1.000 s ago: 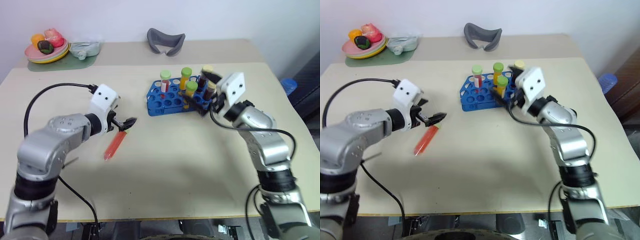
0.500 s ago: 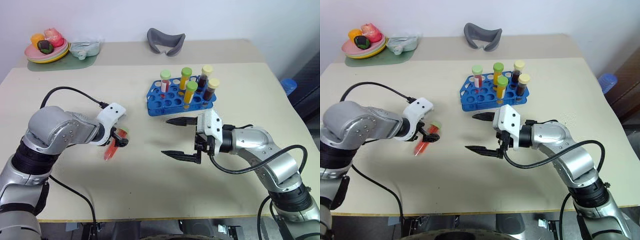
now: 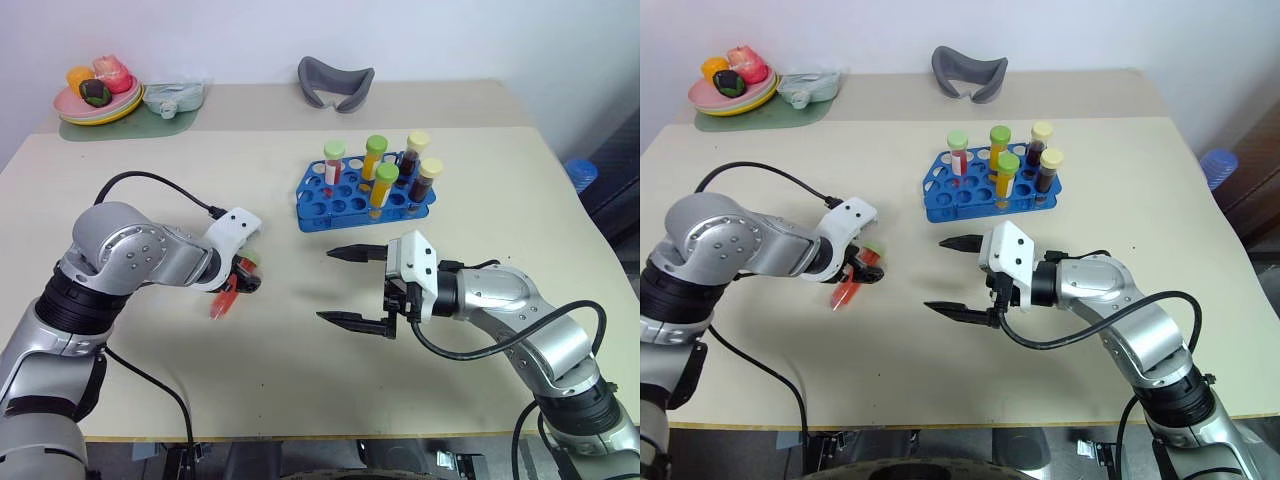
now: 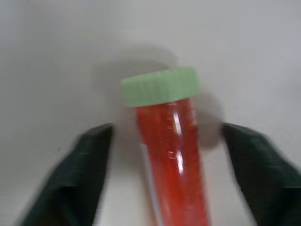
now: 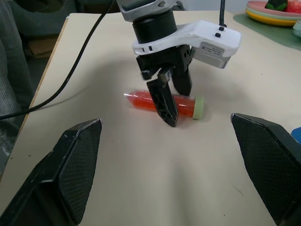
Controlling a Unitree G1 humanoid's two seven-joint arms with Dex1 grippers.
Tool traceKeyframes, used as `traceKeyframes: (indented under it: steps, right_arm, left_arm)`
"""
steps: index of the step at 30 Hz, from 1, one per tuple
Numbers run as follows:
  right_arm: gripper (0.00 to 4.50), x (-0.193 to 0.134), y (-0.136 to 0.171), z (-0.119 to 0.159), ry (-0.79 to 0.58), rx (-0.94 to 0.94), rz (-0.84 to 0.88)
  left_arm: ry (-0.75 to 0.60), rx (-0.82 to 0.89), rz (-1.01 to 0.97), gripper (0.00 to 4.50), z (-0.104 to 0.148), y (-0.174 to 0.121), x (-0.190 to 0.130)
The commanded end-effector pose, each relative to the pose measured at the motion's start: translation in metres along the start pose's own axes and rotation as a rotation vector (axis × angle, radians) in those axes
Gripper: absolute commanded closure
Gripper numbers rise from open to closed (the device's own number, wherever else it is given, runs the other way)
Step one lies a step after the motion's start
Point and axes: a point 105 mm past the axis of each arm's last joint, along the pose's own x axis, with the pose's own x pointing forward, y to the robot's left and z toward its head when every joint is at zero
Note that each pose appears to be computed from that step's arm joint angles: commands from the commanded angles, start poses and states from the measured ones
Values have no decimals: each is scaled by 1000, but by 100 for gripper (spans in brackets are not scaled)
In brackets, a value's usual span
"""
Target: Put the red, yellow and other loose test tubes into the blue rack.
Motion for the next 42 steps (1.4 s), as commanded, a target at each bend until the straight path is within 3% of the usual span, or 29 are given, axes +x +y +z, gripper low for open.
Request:
traceKeyframes:
  steps: [1, 3, 8, 10, 12, 15, 18, 24, 30, 42]
  right_arm:
    - [0, 3, 6, 12, -41, -41, 17]
    - [0, 4, 6, 12, -42, -44, 19]
    - [0, 3, 2, 11, -41, -44, 5]
    - [0, 0, -5, 8, -39, -20, -42]
    - [0, -5, -14, -1, -23, 17, -110]
    - [0, -11, -20, -11, 7, 49, -168]
    - [0, -17, -29, -31, 47, 102, -295]
    - [0, -17, -32, -54, 95, 146, -435]
    - [0, -22, -36, -54, 93, 155, -506]
    - [0, -28, -40, -52, 101, 151, -552]
  left_arm:
    - [3, -15, 55, 272, 0, 10, -6]
    - [1, -16, 77, 364, 1, 14, -8]
    - [-54, -20, 163, 364, 12, 27, -20]
    - [-191, -13, 198, 364, 35, 28, -33]
    - [-447, 3, 191, 364, 70, 20, -55]
    - [-723, 72, 170, 364, 99, 7, -80]
    - [-1033, 230, 118, 364, 123, -27, -103]
    - [-1276, 289, -64, 364, 147, -81, -77]
    - [-1409, 223, 77, 364, 164, -75, -52]
    - [-1406, 110, 158, 364, 163, -58, -12]
